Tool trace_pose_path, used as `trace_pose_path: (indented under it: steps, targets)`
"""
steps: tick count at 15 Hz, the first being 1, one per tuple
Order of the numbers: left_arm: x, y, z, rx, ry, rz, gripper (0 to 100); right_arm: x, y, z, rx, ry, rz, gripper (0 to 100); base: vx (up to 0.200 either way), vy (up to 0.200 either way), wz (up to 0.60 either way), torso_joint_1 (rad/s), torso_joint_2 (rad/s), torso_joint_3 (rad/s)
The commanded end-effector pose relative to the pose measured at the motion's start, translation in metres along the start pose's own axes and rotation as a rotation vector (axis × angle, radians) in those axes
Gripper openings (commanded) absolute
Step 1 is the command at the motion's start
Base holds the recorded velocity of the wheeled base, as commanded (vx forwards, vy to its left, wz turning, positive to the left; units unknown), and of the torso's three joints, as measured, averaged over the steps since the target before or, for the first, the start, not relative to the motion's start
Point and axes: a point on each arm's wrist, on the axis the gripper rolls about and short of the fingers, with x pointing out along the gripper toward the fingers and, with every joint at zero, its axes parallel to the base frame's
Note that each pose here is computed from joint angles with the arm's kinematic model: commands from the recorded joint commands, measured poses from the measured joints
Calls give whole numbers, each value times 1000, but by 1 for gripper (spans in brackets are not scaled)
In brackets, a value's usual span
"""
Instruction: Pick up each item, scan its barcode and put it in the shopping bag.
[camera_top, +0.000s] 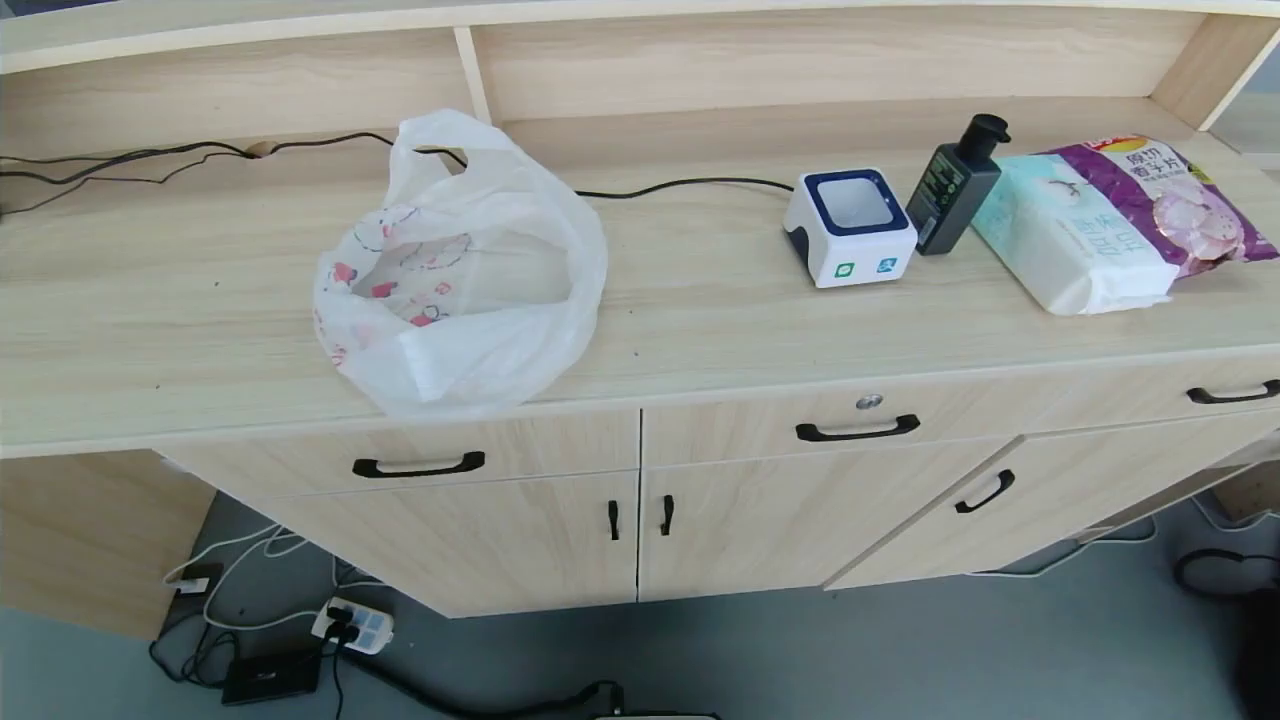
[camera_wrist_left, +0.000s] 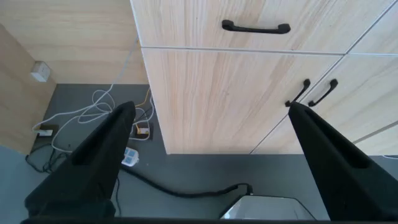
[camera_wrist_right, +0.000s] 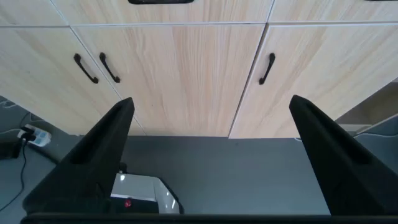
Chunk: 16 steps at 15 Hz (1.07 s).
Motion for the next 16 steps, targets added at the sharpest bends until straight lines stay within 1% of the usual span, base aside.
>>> trace_pose_path:
  steps: [1, 6, 12, 13, 14, 15, 16]
  targets:
    - [0, 0, 0, 0, -1, 0, 100, 0, 0, 0, 0, 1, 0, 100, 200, 0, 0, -2, -2, 2]
    - [0, 0, 0, 1, -1, 0, 100, 0, 0, 0, 0, 1, 0, 100, 200, 0, 0, 4, 2, 0]
    - [0, 0, 0, 3, -1, 0, 100, 0, 0, 0, 1, -2, 0, 100, 0, 0, 0, 0, 0, 0]
    - [0, 0, 0, 3, -1, 0, 100, -1, 0, 5, -6, -28, 2, 100, 0, 0, 0, 0, 0, 0]
    - [0, 0, 0, 3, -1, 0, 100, -3, 0, 18, -8, -62, 11, 100, 0, 0, 0, 0, 0, 0]
    - [0, 0, 0, 3, -1, 0, 100, 5, -3, 71, 11, -42, 28, 100, 0, 0, 0, 0, 0, 0]
    - [0, 0, 0, 3, -1, 0, 100, 19, -6, 103, 69, -30, 31, 100, 0, 0, 0, 0, 0, 0]
